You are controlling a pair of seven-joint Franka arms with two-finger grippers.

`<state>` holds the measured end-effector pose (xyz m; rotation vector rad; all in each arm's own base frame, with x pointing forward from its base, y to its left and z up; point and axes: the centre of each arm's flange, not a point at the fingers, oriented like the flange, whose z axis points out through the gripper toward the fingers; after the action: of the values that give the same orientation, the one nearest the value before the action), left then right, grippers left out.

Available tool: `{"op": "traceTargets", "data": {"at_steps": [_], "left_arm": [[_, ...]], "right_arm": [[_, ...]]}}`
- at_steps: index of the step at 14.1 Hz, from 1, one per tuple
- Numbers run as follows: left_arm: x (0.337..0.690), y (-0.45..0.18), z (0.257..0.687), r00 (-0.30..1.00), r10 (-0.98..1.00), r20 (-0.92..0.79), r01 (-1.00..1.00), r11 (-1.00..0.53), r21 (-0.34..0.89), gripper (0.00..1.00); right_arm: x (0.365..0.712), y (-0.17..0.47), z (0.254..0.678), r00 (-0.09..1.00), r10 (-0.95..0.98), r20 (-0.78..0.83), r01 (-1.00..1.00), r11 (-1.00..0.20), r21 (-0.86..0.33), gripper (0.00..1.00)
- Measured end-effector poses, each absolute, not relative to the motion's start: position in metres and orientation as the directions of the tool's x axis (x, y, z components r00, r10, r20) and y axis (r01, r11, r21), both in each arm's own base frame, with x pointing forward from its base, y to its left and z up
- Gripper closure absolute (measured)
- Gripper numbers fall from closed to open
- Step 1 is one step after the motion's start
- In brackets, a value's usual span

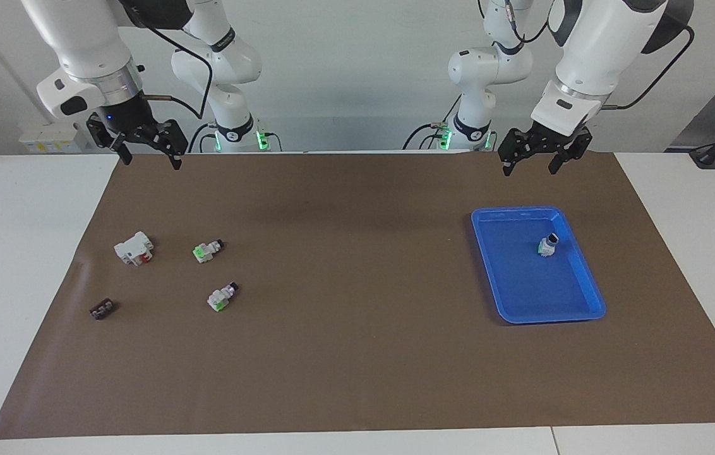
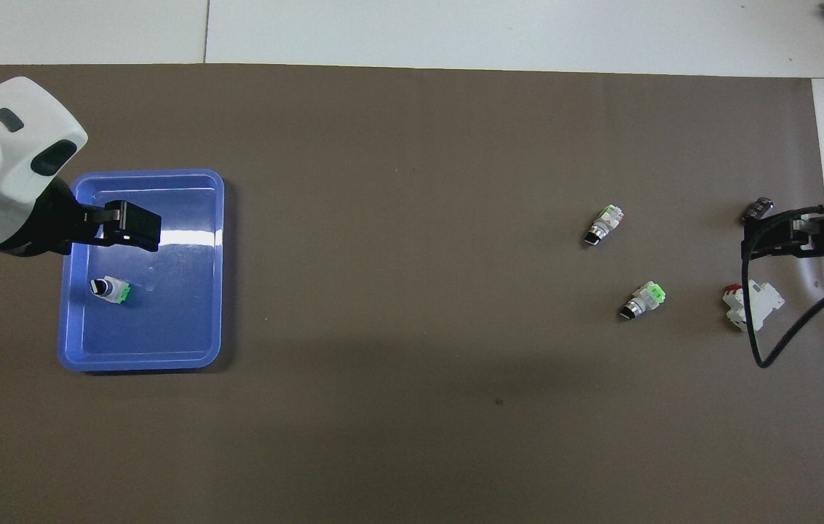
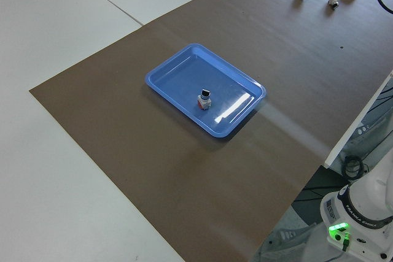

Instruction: Turn and place switch with both arms

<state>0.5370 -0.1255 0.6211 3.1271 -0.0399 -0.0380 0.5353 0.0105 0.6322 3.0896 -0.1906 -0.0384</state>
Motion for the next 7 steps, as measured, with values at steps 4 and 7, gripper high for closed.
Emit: {"op": "traceTargets", "data": {"at_steps": [4,7], "left_arm": [[0.5379,-0.1174,0.6216,1.0,-0.009,-0.024,-0.009,-1.0,0.014,0.0],[0.5374,-0.1169,0.6216,1.0,-0.008,-0.024,-0.008,-1.0,0.013,0.0]], "right_arm": [[0.5353,0.0104,0.6322,0.992,-0.123,-0.022,-0.122,-0.991,0.047,0.0],[0.5353,0.0104,0.6322,0.992,-0.124,-0.022,-0.122,-0.991,0.047,0.0]]}}
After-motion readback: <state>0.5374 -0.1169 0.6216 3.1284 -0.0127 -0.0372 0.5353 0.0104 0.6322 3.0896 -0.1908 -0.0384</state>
